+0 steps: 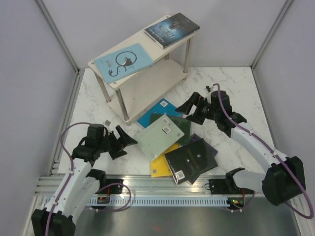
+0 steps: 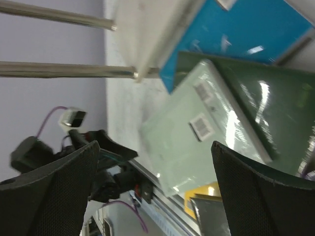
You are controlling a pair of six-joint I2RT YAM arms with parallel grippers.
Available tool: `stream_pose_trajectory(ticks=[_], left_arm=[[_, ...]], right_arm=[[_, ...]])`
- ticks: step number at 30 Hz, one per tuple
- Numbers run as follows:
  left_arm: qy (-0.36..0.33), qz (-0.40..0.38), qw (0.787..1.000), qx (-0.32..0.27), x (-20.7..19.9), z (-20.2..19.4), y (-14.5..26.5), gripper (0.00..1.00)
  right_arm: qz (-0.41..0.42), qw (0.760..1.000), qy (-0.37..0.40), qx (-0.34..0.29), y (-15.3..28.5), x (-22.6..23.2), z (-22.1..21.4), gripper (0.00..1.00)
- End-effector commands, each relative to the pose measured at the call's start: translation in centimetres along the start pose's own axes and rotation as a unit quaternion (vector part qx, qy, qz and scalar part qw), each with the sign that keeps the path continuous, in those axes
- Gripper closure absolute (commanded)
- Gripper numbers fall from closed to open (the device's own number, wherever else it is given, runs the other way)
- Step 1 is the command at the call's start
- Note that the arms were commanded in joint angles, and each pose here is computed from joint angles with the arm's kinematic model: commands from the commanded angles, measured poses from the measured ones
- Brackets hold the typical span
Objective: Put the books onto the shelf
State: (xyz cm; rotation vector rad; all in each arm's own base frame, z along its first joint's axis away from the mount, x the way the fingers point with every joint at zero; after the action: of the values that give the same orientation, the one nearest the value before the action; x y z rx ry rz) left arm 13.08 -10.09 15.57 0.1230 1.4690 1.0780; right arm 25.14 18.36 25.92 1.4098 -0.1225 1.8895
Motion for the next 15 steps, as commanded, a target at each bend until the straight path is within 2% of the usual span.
stream_pose_trajectory(ticks=[1,10,15], left_arm=[[-0.002,-0.03,1.0,-0.002,-0.7,0.0,-0.7,0.0],[-0.01,-0.015,1.0,0.022,-1.1,-1.6,-3.7,0.0],[-0.002,-0.029,1.0,0.001,-0.8,-1.6,-4.5,0.0]], right_arm=[[-0.125,0.99,0.0,0.064,0.0,-5.1,-2.5,0.02],[-0.202,0.974,0.012,0.104,-2.1,-9.4,-3.2,0.02],[-0.191,0.976,0.016,0.106,-2.9,-9.6,-3.1,0.03]])
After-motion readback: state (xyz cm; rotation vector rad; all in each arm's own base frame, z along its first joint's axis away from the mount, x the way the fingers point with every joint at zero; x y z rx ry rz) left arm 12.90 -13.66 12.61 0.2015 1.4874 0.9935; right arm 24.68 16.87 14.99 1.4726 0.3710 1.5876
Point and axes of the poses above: each gripper's point midway between its finger pads, its own y axis back along the fingers, its own x axis along the line the jaws close on, z = x × y, the point moved 7 cm from there along y, back along the fingers, and after that the axes turned 1 degree about -y, right-handed, at the moved point
